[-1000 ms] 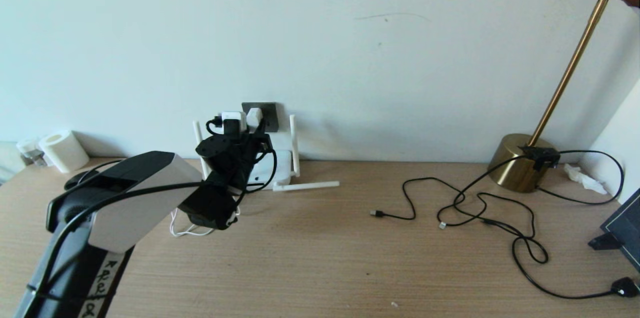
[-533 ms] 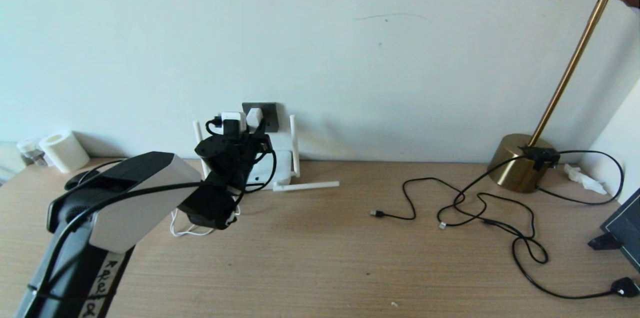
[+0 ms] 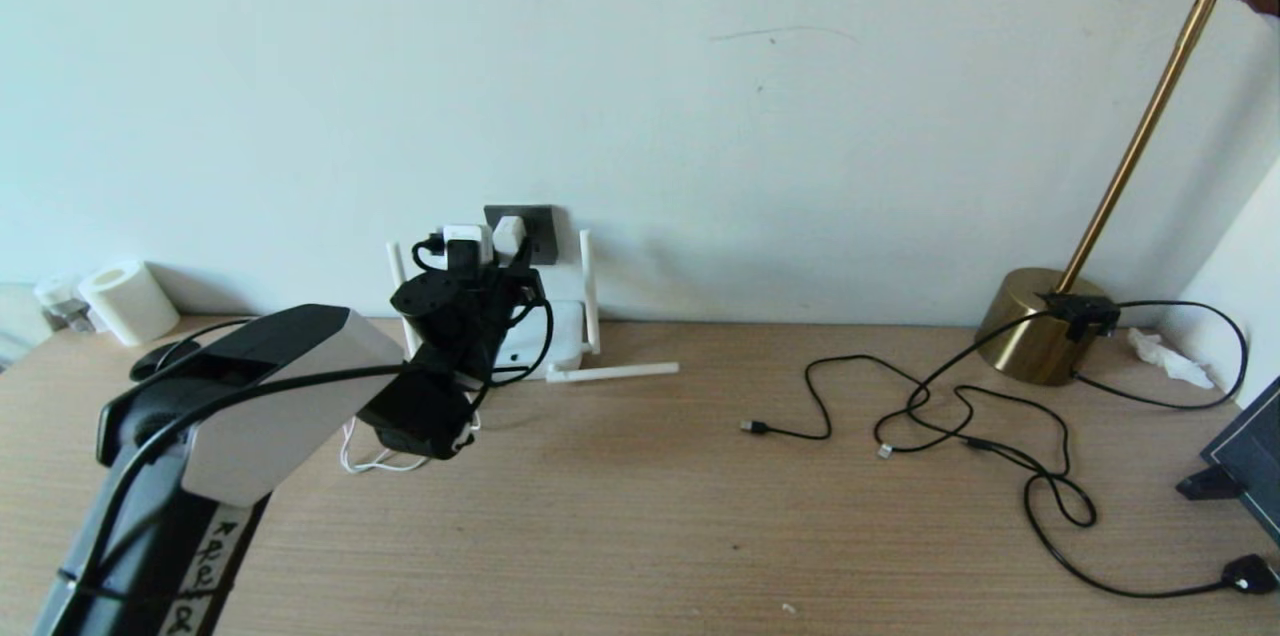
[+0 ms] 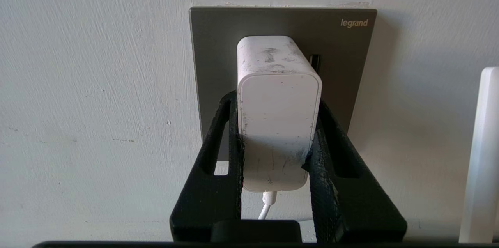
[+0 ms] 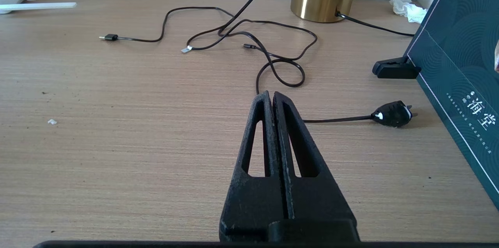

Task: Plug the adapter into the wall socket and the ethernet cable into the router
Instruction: Plug plug into socket

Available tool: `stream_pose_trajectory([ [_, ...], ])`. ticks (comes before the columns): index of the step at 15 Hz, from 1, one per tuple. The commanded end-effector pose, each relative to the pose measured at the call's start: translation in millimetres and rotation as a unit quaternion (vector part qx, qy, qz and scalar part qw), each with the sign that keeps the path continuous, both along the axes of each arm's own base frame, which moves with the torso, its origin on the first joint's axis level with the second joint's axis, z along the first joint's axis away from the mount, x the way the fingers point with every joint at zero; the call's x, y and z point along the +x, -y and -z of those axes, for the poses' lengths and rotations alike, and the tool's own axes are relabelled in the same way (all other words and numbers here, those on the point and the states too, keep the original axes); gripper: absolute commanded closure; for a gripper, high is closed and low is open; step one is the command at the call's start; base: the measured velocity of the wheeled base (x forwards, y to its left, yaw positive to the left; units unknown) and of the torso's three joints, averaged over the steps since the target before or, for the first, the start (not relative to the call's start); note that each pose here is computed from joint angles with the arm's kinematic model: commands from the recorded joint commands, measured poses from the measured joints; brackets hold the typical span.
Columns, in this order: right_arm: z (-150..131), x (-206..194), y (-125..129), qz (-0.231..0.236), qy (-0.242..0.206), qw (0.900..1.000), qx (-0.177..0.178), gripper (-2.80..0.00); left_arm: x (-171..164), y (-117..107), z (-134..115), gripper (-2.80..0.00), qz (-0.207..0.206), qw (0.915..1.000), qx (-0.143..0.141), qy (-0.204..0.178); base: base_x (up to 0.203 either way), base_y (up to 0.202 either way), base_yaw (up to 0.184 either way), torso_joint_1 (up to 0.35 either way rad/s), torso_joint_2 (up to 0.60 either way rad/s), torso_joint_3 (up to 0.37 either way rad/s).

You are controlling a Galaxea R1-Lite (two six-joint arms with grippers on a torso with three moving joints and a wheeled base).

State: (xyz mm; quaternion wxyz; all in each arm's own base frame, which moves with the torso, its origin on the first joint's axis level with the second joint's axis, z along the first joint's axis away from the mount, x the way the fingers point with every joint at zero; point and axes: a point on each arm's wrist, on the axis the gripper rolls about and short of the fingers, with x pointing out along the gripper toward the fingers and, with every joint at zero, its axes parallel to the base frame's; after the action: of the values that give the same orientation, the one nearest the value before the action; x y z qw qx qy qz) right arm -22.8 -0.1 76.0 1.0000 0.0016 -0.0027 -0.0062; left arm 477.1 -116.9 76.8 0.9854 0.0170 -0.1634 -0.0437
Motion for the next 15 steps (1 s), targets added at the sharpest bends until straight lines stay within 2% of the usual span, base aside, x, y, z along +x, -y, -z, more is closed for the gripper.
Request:
stream_pose_trajectory([
  [1, -0.1, 0.0, 0.0, 0.000, 0.000, 1.000, 0.000, 0.00, -0.1, 0.0, 0.6, 0.00, -0.001, 1.0000, -0.001, 0.002, 0.000, 0.000, 0.000, 0.000, 0.00, 0.000],
  [7, -0.1, 0.1, 0.0, 0.000, 0.000, 1.000, 0.000, 0.00, -0.4, -1.9, -2.1, 0.00, -0.010, 0.9999, 0.001, 0.007, 0.000, 0.000, 0.000, 0.000, 0.00, 0.000],
  [8, -0.1, 0.0, 0.0, 0.000, 0.000, 1.000, 0.000, 0.00, -0.7, -2.0, -3.8, -2.80, -0.011, 0.9999, 0.000, 0.009, 0.000, 0.000, 0.000, 0.000, 0.00, 0.000],
  [15, -0.1, 0.0, 0.0, 0.000, 0.000, 1.000, 0.000, 0.00, -3.5, -1.4, -14.5, -2.80, -0.013, 0.9997, -0.005, 0.020, 0.000, 0.000, 0.000, 0.000, 0.00, 0.000],
])
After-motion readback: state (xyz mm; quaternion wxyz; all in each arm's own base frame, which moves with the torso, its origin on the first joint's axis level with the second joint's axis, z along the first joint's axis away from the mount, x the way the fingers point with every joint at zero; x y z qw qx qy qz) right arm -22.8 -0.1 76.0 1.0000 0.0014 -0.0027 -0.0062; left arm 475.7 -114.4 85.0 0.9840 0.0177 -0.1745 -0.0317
